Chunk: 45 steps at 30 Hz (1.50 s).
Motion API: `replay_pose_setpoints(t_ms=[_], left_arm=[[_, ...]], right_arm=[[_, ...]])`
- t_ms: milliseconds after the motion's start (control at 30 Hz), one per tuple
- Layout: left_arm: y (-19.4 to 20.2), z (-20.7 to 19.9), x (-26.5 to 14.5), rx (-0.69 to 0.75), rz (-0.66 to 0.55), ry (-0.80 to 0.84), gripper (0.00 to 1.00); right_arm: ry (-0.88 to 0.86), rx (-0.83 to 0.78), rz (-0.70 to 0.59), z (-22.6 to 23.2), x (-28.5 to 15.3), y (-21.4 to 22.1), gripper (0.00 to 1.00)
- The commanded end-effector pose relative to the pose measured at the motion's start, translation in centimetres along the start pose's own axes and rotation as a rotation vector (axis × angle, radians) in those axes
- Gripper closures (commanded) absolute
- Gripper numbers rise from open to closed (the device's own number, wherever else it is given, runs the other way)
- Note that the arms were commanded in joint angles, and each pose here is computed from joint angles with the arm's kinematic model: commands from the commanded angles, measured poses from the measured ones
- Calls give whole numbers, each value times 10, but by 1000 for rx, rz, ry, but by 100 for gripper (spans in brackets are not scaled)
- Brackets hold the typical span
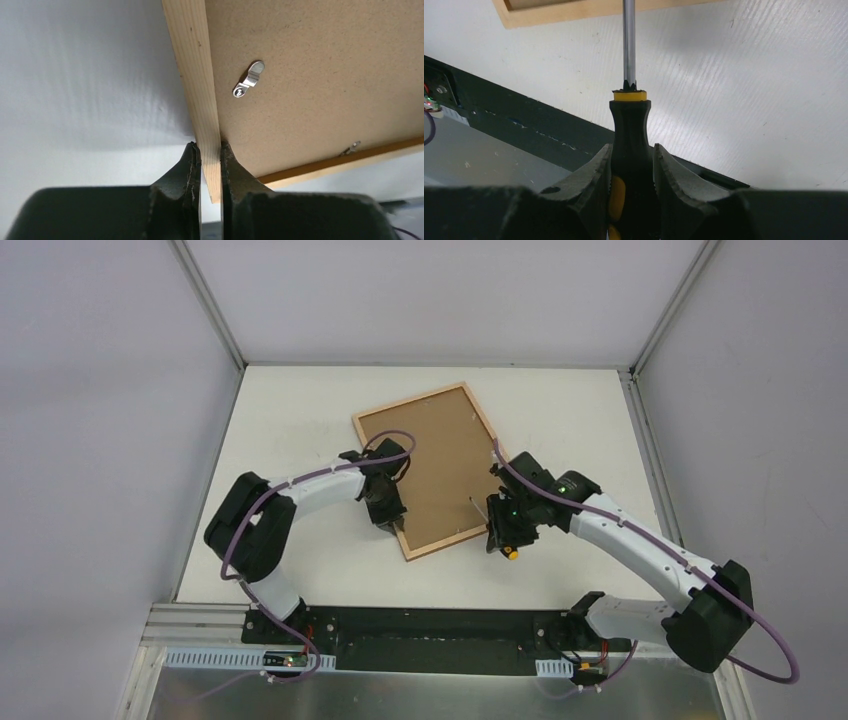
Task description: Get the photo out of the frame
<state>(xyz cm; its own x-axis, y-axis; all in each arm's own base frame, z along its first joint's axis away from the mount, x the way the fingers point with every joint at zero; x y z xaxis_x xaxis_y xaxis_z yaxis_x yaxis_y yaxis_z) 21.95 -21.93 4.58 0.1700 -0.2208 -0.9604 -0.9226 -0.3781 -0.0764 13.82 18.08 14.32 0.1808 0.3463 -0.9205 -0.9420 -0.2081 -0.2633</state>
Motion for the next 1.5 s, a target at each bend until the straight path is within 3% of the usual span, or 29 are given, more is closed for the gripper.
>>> replay_pose_setpoints(t_ms=[0, 133, 233, 433, 533, 567, 667, 800, 967, 1100, 1167, 1300, 1467], left_arm=[[-37, 45, -15, 454, -77, -298, 100], [-71, 45, -21, 734, -110, -408, 100], [-87, 38, -20, 863, -99, -439, 100], [-116, 24, -12, 970, -128, -483, 100], [-130, 17, -21, 932, -187, -494, 97], [-131, 13, -26, 873, -206, -456, 93], [-131, 10, -45, 688, -250, -349, 65], [-125, 19, -76, 361, -287, -197, 46], [-96, 37, -99, -142, -255, -23, 27], [-53, 39, -85, -660, -99, 56, 21], [-41, 34, -76, -810, -45, 124, 18], [-42, 19, -74, -834, -100, 200, 14], [-31, -6, -55, -811, -66, 231, 14]], right_arm=[[-17, -88, 68, 8, 1, 12, 100], [-35, -140, 116, 20, 9, 18, 100], [-53, -170, 162, 26, 15, 23, 100], [-42, -216, 200, 33, 24, 20, 100], [-38, -205, 182, 38, 24, 13, 100], [-36, -199, 168, 39, 22, 10, 100], [-48, -175, 113, 43, 17, 2, 100], [-66, -147, 68, 46, 14, -1, 100], [-68, -137, 51, 44, 15, 0, 100], [-63, -141, 52, 43, 16, -1, 100], [-65, -143, 54, 43, 17, -1, 100], [-74, -144, 51, 45, 17, -2, 100], [-70, -144, 52, 44, 17, -2, 100]])
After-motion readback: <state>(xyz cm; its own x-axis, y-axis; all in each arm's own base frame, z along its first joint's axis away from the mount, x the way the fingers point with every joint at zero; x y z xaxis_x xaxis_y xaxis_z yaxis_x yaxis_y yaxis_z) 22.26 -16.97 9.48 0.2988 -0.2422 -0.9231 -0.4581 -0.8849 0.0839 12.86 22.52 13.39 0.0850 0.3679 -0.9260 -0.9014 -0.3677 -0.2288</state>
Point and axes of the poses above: each gripper's point midway between its finger pads, its own x axis out along the fingers, its own z axis along the line the jaws close on, y = z × x, the point moved 2 cm from there along -x, back along the fingers, and after that the axes turned 2 degrees about -x, right-handed, at the moved point
